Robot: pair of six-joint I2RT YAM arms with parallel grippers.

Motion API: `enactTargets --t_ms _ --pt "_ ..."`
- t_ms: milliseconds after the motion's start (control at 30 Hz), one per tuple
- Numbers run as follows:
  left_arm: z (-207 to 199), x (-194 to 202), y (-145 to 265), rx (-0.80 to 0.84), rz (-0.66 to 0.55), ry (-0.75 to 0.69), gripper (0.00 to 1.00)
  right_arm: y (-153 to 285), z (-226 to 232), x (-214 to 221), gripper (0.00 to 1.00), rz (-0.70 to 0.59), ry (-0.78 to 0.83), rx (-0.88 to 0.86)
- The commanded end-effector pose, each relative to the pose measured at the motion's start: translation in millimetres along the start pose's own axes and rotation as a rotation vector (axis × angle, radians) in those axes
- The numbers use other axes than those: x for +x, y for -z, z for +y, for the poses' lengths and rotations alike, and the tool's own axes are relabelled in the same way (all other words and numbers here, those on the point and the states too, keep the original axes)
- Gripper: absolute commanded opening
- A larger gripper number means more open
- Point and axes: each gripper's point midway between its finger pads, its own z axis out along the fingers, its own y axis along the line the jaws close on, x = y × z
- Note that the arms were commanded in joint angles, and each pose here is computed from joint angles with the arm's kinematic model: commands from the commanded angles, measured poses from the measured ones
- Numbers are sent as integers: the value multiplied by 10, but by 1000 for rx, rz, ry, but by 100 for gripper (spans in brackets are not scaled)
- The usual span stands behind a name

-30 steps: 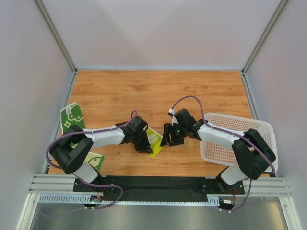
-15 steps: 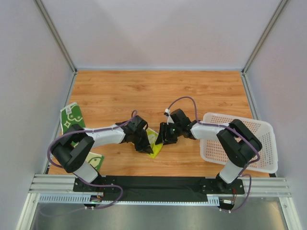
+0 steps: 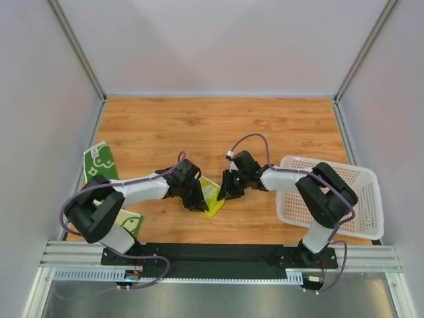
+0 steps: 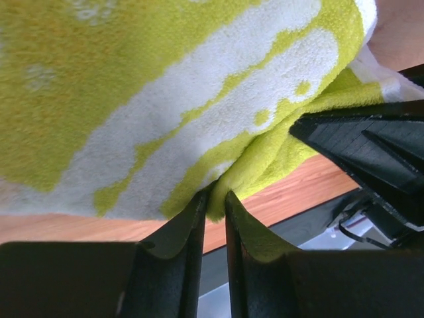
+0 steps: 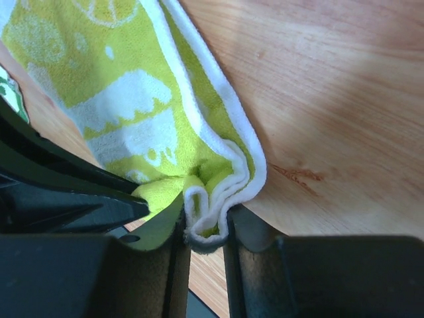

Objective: Roll the towels

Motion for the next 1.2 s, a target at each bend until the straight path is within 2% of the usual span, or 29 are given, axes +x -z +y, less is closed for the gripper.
enactTargets --t_ms 0,300,367,533,633,700,733,867,1000,1167 --pt "330 67 97 -120 -18 -28 25 -8 -255 -20 23 2 -13 151" --pt "495 66 364 -267 -109 -127 24 114 -131 -139 21 -7 18 165" --pt "450 9 455 -307 -180 -225 24 147 -92 -143 21 -8 21 159" --pt "-96 -66 717 -372 -372 -625 23 246 12 -94 20 12 37 150" --pt "-396 -1 645 -319 -398 -772 25 294 103 -82 20 24 54 144" --pt "-572 39 545 -256 -410 -815 27 318 157 -83 20 32 59 141" --pt "-633 107 505 -226 -397 -862 32 329 162 -86 20 32 60 144" --pt "-798 192 327 -142 -379 -904 39 362 221 -99 19 38 67 141" --pt "-737 227 185 -153 -342 -913 41 391 231 -99 19 47 71 149" --pt "-594 215 50 -189 -332 -908 53 405 247 -95 19 52 77 145"
